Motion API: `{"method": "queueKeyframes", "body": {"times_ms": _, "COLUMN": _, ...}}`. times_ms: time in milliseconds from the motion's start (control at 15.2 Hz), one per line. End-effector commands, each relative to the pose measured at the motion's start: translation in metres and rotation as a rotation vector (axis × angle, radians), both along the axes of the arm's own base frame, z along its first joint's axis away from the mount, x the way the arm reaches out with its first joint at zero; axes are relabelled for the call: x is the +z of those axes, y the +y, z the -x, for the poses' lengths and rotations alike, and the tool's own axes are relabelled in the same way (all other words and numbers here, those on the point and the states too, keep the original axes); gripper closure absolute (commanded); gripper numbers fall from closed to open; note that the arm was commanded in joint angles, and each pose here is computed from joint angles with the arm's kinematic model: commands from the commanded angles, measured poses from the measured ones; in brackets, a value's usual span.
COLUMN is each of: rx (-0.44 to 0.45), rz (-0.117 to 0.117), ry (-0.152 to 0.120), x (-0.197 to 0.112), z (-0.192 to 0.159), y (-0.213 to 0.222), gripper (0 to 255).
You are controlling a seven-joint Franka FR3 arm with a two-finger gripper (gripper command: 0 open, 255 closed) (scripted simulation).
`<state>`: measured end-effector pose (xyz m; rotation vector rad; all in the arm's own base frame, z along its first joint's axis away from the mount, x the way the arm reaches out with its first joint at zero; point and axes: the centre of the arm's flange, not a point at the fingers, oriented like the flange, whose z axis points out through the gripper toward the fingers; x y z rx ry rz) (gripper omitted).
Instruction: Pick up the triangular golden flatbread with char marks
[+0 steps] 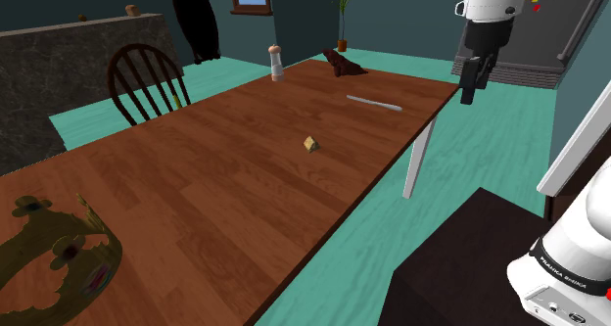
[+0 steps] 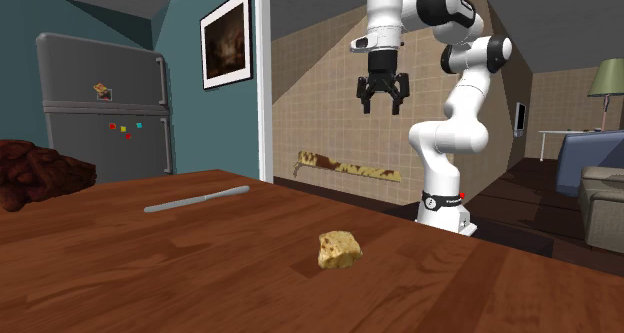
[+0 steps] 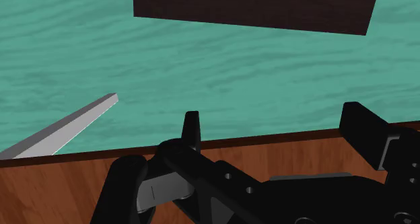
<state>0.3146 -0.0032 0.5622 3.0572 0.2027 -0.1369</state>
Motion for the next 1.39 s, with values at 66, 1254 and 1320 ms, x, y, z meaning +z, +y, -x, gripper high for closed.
{"method": "queueKeyframes", "body": {"times_ms": 66, "rx": 0.003, "rz": -0.001, "ry": -0.009, "x": -0.006, "z": -0.008, "y": 0.006, "gripper": 0}}
{"method": "queueKeyframes", "body": {"times_ms": 1254, "rx": 0.052, "rz": -0.024, "ry": -0.176, "x": -0.103, "z": -0.161, "y": 0.124, "gripper": 0}}
{"method": "queueKeyframes", "body": {"times_ms": 1320, "rx": 0.055, "rz": -0.025, "ry": -0.185, "x": -0.108, "z": -0.17, "y": 0.131, "gripper": 0}}
